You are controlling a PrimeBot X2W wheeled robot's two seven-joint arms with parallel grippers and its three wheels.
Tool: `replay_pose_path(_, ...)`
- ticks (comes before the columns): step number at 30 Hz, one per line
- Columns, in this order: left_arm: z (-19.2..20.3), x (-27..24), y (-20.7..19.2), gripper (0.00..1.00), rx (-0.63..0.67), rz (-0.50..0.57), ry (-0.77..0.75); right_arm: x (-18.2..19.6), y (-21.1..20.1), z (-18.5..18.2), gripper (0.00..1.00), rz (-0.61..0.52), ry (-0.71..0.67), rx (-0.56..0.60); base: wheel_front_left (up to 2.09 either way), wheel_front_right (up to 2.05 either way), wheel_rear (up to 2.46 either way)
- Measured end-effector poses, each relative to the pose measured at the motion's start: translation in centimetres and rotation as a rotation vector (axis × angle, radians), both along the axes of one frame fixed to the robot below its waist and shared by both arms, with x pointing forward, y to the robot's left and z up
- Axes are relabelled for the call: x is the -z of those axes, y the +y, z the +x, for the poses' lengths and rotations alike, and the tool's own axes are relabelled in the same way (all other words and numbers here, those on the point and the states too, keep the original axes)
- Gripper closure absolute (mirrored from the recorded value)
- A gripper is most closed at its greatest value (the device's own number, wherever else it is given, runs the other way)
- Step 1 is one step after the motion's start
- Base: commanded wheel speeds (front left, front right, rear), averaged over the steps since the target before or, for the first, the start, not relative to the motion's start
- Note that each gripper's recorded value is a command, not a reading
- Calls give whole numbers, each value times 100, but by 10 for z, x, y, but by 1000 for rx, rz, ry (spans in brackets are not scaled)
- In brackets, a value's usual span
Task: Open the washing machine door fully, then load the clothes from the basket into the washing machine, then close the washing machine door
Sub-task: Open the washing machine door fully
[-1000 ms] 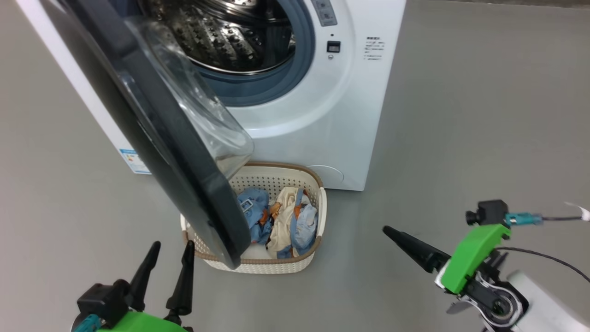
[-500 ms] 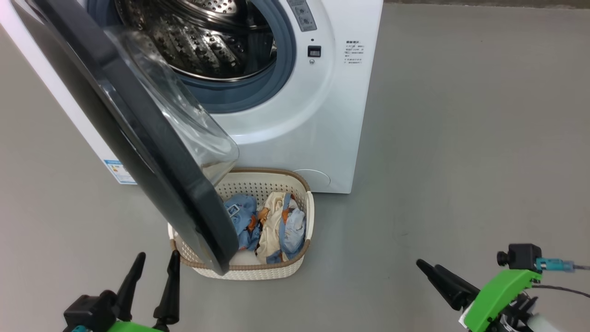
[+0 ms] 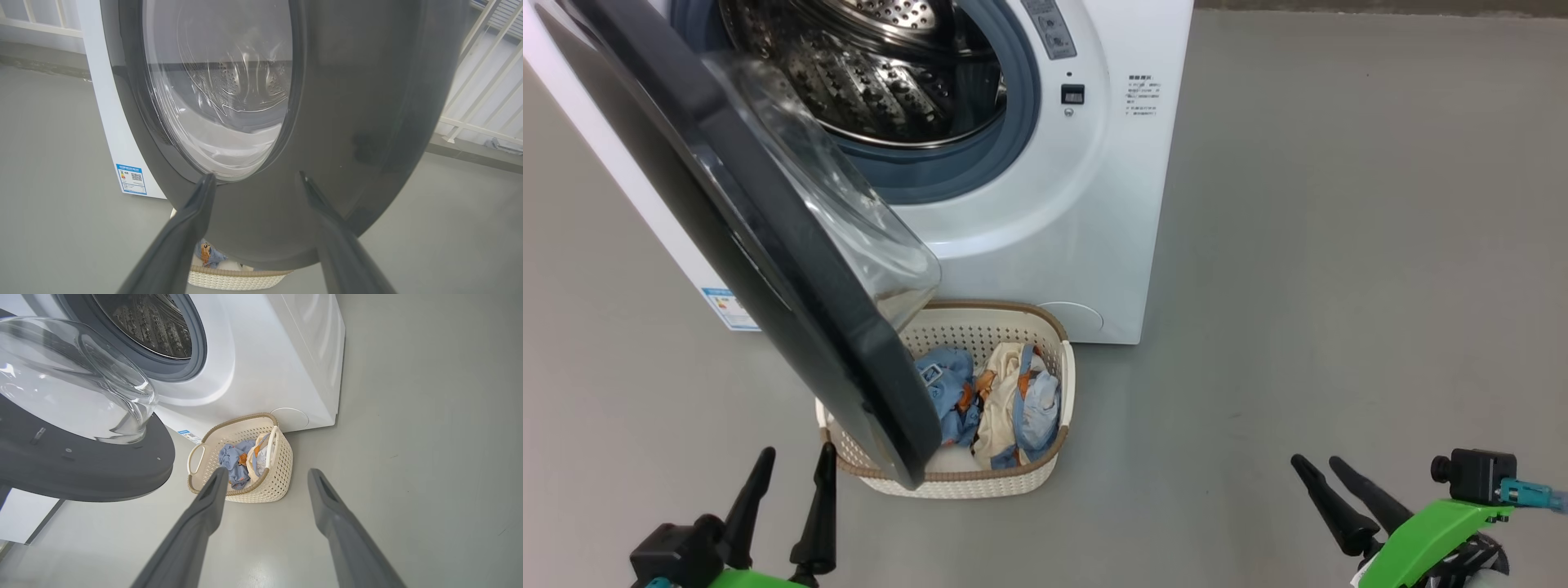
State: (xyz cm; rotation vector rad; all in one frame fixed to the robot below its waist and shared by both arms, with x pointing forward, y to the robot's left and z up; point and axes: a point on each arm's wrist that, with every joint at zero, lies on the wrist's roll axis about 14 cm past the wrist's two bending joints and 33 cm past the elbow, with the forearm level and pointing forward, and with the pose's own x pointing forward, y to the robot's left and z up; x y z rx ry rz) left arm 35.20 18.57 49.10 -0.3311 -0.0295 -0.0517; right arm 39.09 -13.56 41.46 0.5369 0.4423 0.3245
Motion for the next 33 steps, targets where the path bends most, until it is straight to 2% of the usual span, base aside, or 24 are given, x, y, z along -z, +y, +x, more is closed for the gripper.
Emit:
replay_pose_path(4,1,1,0,0,-1,0,4,-10,-5,10,0,-38,-66,8,0,0,0)
replay_pose_path(8,1,2,1,0,-3,0,5,-39,-16,30,0,-75,-200,50,0,0,0)
replay_pose_path(17,-1,0,3,0,-11,1,1,-55,-25,21,0,-165,-329,109,0,0,0)
replay_pose_path(24,-2,-1,4,0,-12,6,-2,-44,-31,7,0,-213,-321,144,0,0,0)
replay_pose_path(33,-2,-1,3,0,-11,6,-2,-34,-56,-7,0,-354,-322,200,0,0,0)
